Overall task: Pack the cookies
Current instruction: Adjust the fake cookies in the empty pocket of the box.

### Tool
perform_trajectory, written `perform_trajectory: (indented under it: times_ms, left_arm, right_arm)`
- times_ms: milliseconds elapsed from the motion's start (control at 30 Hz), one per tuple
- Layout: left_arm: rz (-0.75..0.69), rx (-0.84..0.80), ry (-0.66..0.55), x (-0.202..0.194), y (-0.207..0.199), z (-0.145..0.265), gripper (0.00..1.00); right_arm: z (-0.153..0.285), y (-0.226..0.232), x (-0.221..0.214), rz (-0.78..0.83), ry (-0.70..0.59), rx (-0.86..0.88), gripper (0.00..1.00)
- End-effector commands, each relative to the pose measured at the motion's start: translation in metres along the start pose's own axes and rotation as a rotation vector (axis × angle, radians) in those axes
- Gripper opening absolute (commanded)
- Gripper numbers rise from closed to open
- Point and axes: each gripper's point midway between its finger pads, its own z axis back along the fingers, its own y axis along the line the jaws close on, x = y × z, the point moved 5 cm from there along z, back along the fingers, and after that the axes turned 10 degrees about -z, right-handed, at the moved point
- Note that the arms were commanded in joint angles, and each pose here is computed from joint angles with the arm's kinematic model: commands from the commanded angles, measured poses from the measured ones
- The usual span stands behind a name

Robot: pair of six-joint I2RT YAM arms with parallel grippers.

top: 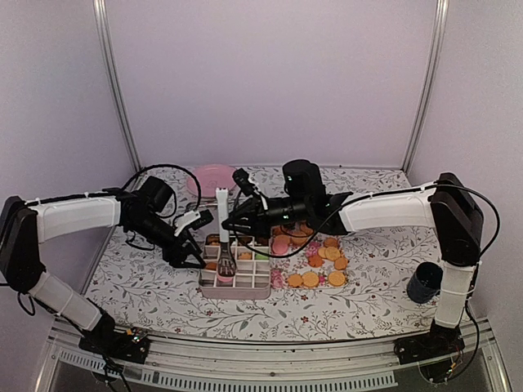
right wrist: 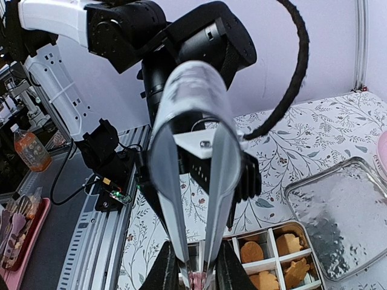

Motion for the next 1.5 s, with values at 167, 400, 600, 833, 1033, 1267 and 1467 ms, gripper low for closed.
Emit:
perform_trajectory:
  times_ms: [167,400,600,833,1033,1267,1467]
  left_arm:
    - [-0.161,0.177,0.062,-0.003,0.008,-0.019,0.61]
    - [-0.163,0.227,0.101,-0.015,0.011,-0.028,0.58]
    - [-0.200,0.265,0.152,-0.024,0.013,-0.033,0.57]
    - [-0.207,0.264,0.179,-0.028,0.013,-0.036,0.57]
    - [-0.213,0.250,0.204,-0.034,0.009,-0.039,0.57]
    - [-0.244,0.233,0.248,-0.043,0.001,-0.041,0.57]
    - [-0.245,0.228,0.268,-0.048,-0.002,-0.044,0.57]
  right_arm:
    - [0.009,0.007,0.003,-0.033,-0.032,0.018,0.13]
    - [0.010,0.008,0.001,-0.048,-0.038,0.026,0.13]
    - [0.012,0.010,0.002,-0.048,-0.044,0.028,0.13]
    - [0.016,0.015,0.006,-0.045,-0.062,0.031,0.14]
    - [0.025,0.021,0.006,-0.055,-0.096,0.034,0.15]
    - [0.032,0.022,0.001,-0.080,-0.135,0.021,0.15]
    - [0.033,0.024,0.005,-0.081,-0.158,0.021,0.15]
